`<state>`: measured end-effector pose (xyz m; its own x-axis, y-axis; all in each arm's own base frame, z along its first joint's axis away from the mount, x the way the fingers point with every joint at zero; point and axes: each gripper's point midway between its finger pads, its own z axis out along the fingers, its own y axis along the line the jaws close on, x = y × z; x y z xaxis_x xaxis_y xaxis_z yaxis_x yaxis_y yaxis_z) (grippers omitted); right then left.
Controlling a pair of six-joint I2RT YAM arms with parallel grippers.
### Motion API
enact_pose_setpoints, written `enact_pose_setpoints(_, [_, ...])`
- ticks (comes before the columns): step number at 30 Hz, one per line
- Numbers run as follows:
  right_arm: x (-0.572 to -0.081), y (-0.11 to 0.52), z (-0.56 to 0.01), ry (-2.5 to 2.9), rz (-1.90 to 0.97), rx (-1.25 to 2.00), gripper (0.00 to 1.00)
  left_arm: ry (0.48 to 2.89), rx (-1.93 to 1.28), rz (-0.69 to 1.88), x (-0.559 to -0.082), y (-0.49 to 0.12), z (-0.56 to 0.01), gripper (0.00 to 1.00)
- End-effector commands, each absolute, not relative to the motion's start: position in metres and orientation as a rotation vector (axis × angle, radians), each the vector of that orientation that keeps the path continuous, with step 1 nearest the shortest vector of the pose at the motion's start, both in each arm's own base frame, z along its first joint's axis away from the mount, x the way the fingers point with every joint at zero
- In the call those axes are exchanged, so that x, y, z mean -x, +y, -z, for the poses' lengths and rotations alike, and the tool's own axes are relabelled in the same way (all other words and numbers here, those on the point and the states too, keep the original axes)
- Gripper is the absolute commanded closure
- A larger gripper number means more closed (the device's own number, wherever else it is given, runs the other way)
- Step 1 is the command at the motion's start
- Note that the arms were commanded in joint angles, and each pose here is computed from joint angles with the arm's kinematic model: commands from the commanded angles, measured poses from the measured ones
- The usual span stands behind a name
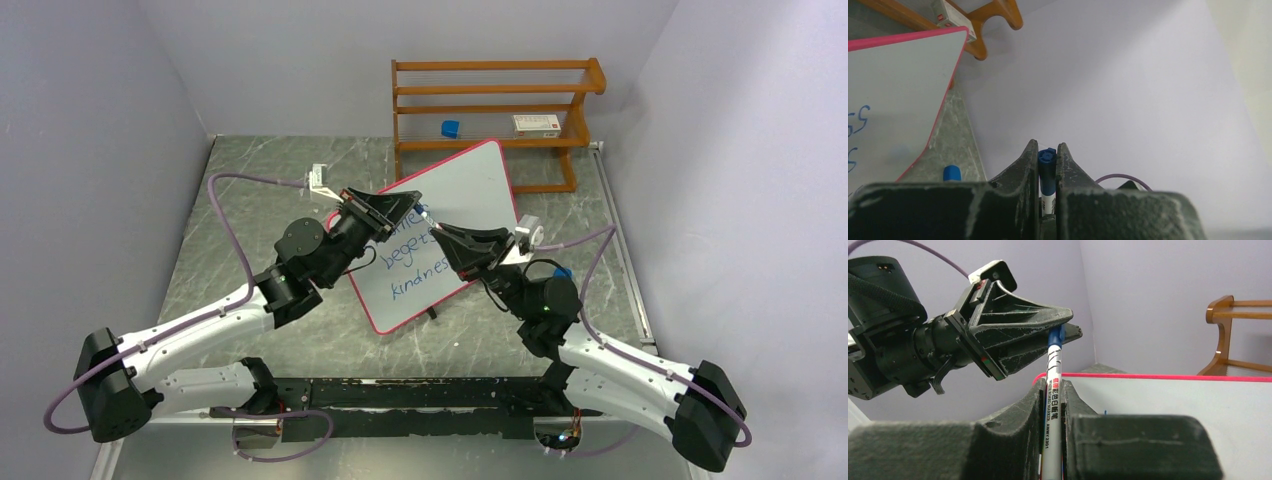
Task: Write a sentence on the whiteboard
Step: Close the whiteboard marker at the center of the board.
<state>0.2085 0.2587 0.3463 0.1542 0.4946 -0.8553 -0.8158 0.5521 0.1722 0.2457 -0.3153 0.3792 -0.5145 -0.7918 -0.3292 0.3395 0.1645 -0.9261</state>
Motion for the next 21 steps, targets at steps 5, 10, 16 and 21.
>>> enact_pose_setpoints(5, [-0.205, 0.260, -0.388, 0.949, -1.016, 0.343, 1.00, 1.621, 0.203, 1.656, -0.198, -0.358, -0.363, 0.95])
enact_pose_setpoints(10, [-0.208, 0.261, -0.395, 0.982, -1.066, 0.292, 1.00, 1.581, 0.095, 1.693, -0.179, -0.361, -0.362, 0.95])
enact_pose_setpoints(16, [-0.212, 0.265, -0.392, 0.996, -1.085, 0.273, 1.00, 1.560, 0.072, 1.691, -0.173, -0.360, -0.359, 0.95])
enact_pose_setpoints(21, [-0.222, 0.259, -0.382, 1.049, -1.013, 0.258, 1.00, 1.521, 0.155, 1.480, -0.198, -0.324, -0.377, 0.84])
